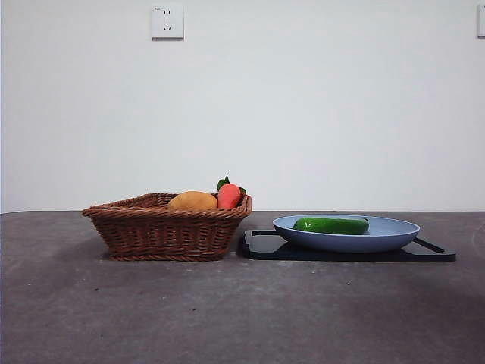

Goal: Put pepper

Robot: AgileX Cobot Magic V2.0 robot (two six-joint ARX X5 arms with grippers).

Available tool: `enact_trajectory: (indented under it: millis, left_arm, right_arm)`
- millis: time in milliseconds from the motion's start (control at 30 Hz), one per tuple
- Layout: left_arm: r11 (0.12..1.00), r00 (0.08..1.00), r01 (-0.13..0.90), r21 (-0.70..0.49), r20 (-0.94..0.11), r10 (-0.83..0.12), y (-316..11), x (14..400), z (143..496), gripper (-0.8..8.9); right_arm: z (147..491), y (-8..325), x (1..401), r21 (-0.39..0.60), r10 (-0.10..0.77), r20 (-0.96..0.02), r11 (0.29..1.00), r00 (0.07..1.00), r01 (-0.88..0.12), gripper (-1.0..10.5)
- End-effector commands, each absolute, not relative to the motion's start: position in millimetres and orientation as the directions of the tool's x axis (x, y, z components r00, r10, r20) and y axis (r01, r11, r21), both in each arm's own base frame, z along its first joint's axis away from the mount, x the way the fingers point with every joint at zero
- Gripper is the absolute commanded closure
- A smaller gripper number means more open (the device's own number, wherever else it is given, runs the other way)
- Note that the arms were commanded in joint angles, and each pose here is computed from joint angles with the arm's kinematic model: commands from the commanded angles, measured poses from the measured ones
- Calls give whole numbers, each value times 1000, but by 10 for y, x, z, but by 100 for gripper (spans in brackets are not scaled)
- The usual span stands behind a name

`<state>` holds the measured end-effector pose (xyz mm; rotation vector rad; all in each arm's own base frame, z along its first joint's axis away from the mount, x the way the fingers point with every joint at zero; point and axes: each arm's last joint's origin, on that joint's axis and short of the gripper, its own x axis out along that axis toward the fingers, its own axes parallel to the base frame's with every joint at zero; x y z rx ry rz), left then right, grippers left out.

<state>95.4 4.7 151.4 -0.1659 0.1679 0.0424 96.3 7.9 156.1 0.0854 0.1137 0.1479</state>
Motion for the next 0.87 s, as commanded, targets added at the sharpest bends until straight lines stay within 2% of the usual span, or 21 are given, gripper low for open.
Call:
enact_trajectory:
  millis: [33, 167, 867]
  left_arm:
    - [984, 985, -60, -166, -167, 32, 50, 959, 1490, 805]
    - [984, 985, -60, -166, -167, 32, 50, 959, 1490, 805]
    - [984, 985, -60, -166, -167, 32, 50, 959, 1490, 805]
  right_arm:
    - [1542, 78, 961, 104, 149, -116, 985, 982, -137, 936]
    - [1497, 78, 954, 112, 148, -163, 985, 975, -131, 936]
    - [1516, 79, 958, 109, 150, -144, 985, 978, -135, 936]
